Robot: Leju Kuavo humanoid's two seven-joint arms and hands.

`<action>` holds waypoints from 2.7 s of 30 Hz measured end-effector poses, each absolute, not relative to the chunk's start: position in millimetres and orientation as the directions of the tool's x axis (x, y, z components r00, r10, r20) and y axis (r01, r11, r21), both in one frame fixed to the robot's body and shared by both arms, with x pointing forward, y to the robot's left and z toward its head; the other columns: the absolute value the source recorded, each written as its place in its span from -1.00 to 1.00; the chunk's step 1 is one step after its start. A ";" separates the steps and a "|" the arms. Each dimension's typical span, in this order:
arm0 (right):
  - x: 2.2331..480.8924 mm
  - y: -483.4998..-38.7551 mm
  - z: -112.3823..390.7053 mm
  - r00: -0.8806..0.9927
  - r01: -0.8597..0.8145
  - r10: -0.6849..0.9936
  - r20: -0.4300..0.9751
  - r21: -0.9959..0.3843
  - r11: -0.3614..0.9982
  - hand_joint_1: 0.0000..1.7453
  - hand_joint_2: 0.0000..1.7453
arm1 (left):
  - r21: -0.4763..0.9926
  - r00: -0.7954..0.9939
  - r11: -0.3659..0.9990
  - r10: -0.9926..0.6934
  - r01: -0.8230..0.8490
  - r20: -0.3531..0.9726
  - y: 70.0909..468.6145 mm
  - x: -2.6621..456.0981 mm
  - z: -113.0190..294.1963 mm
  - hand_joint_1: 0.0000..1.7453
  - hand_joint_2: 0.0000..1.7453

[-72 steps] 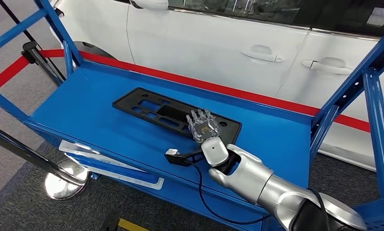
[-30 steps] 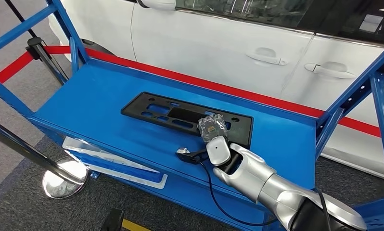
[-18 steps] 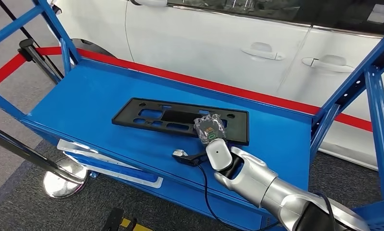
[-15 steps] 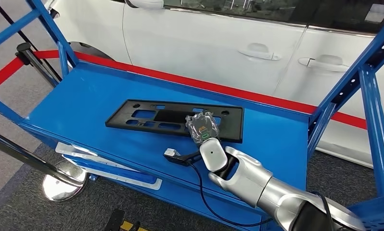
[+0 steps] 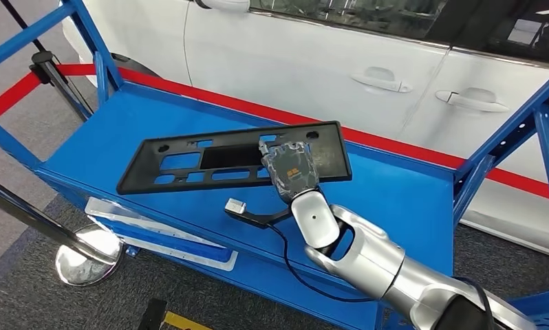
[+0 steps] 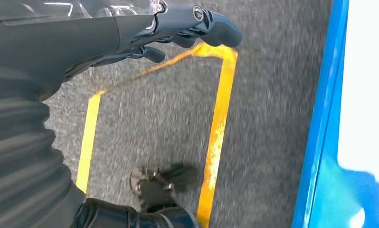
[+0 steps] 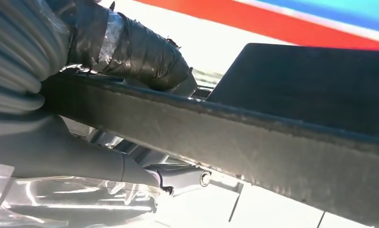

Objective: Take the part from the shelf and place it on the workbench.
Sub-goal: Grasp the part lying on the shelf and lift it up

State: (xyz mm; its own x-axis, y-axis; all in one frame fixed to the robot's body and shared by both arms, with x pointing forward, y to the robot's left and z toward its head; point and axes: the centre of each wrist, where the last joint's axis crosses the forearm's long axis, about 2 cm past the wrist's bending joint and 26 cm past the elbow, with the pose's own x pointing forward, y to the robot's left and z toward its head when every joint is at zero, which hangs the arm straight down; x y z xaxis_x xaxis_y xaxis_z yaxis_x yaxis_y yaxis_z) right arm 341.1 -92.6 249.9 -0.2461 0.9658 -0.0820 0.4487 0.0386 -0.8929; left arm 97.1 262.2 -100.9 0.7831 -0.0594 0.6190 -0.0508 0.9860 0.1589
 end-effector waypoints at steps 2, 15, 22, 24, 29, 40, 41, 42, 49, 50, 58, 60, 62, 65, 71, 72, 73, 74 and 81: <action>338.0 -94.9 256.7 -0.255 0.473 0.965 -0.064 -0.878 0.067 1.00 1.00 | 0.164 0.787 0.985 -0.052 -0.062 0.615 262.5 96.0 -101.2 -1.00 1.00; 308.3 -104.6 284.9 -0.341 0.593 0.938 0.066 -0.759 0.269 1.00 1.00 | 0.232 0.858 0.963 -0.001 -0.138 0.513 264.8 86.0 -102.9 -1.00 1.00; 300.4 -114.6 285.8 -0.363 0.601 0.924 0.121 -0.727 0.331 1.00 1.00 | 0.250 0.881 0.956 0.018 -0.154 0.473 269.5 77.6 -104.7 -1.00 1.00; 298.9 -117.1 289.0 -0.372 0.611 0.919 0.133 -0.710 0.350 1.00 1.00 | 0.252 0.883 0.955 0.020 -0.155 0.469 269.4 77.5 -104.6 -1.00 1.00; 297.2 -124.0 290.8 -0.371 0.622 0.917 0.143 -0.695 0.360 1.00 1.00 | 0.256 0.887 0.954 0.022 -0.157 0.462 270.2 75.2 -105.1 -1.00 1.00; 295.6 -130.3 292.2 -0.364 0.629 0.919 0.154 -0.686 0.365 1.00 1.00 | 0.258 0.888 0.953 0.022 -0.157 0.460 271.2 74.2 -105.3 -1.00 1.00; 295.6 -130.6 292.3 -0.363 0.630 0.919 0.155 -0.686 0.365 1.00 1.00 | 0.259 0.888 0.953 0.022 -0.157 0.460 271.4 74.2 -105.3 -1.00 1.00; 295.5 -130.8 292.5 -0.364 0.630 0.919 0.155 -0.685 0.365 1.00 1.00 | 0.259 0.888 0.953 0.021 -0.157 0.459 271.8 74.0 -105.3 -1.00 1.00; 294.9 -131.2 291.7 -0.364 0.629 0.918 0.156 -0.686 0.365 1.00 1.00 | 0.261 0.888 0.952 0.021 -0.157 0.459 272.6 73.7 -105.4 -1.00 1.00; 294.8 -131.3 291.6 -0.363 0.629 0.918 0.156 -0.687 0.365 1.00 1.00 | 0.262 0.888 0.952 0.020 -0.157 0.459 273.0 74.0 -105.4 -1.00 1.00; 294.6 -132.6 292.8 -0.364 0.632 0.918 0.156 -0.683 0.366 1.00 1.00 | 0.263 0.886 0.952 0.020 -0.158 0.463 273.9 76.0 -105.1 -1.00 1.00; 294.7 -133.1 292.9 -0.363 0.633 0.919 0.156 -0.682 0.366 1.00 1.00 | 0.262 0.886 0.952 0.020 -0.159 0.463 273.9 76.4 -105.0 -1.00 1.00; 294.5 -133.4 292.2 -0.362 0.632 0.919 0.157 -0.683 0.366 1.00 1.00 | 0.263 0.886 0.952 0.020 -0.159 0.463 274.1 76.4 -105.0 -1.00 1.00; 294.5 -133.9 291.4 -0.362 0.631 0.919 0.156 -0.685 0.364 1.00 1.00 | 0.262 0.887 0.952 0.021 -0.159 0.462 273.5 75.8 -105.1 -1.00 1.00; 294.6 -135.0 292.0 -0.361 0.633 0.920 0.155 -0.683 0.363 1.00 1.00 | 0.263 0.886 0.952 0.020 -0.158 0.463 273.9 76.1 -105.1 -1.00 1.00; 294.6 -135.1 292.1 -0.361 0.634 0.920 0.155 -0.683 0.363 1.00 1.00 | 0.263 0.886 0.952 0.020 -0.158 0.462 274.1 75.8 -105.1 -1.00 1.00; 294.6 -135.1 292.2 -0.361 0.634 0.920 0.155 -0.683 0.364 1.00 1.00 | 0.263 0.887 0.952 0.020 -0.158 0.462 274.2 75.5 -105.2 -1.00 1.00; 294.6 -135.1 292.4 -0.361 0.634 0.920 0.155 -0.682 0.364 1.00 1.00 | 0.263 0.887 0.952 0.020 -0.158 0.462 274.1 75.5 -105.2 -1.00 1.00; 294.7 -133.3 294.8 -0.451 0.568 0.876 0.173 -0.701 0.431 1.00 1.00 | 0.267 0.887 0.950 0.020 -0.161 0.462 274.5 75.8 -105.1 -1.00 1.00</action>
State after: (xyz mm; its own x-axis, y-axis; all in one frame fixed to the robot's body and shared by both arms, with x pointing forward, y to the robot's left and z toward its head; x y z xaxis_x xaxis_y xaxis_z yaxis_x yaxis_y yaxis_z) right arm 294.7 -133.3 294.8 -0.4509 0.8757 0.1727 0.5679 0.4307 -0.7014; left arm 75.8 274.5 -105.1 0.8867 0.0199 0.4620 -0.1607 0.9501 0.2674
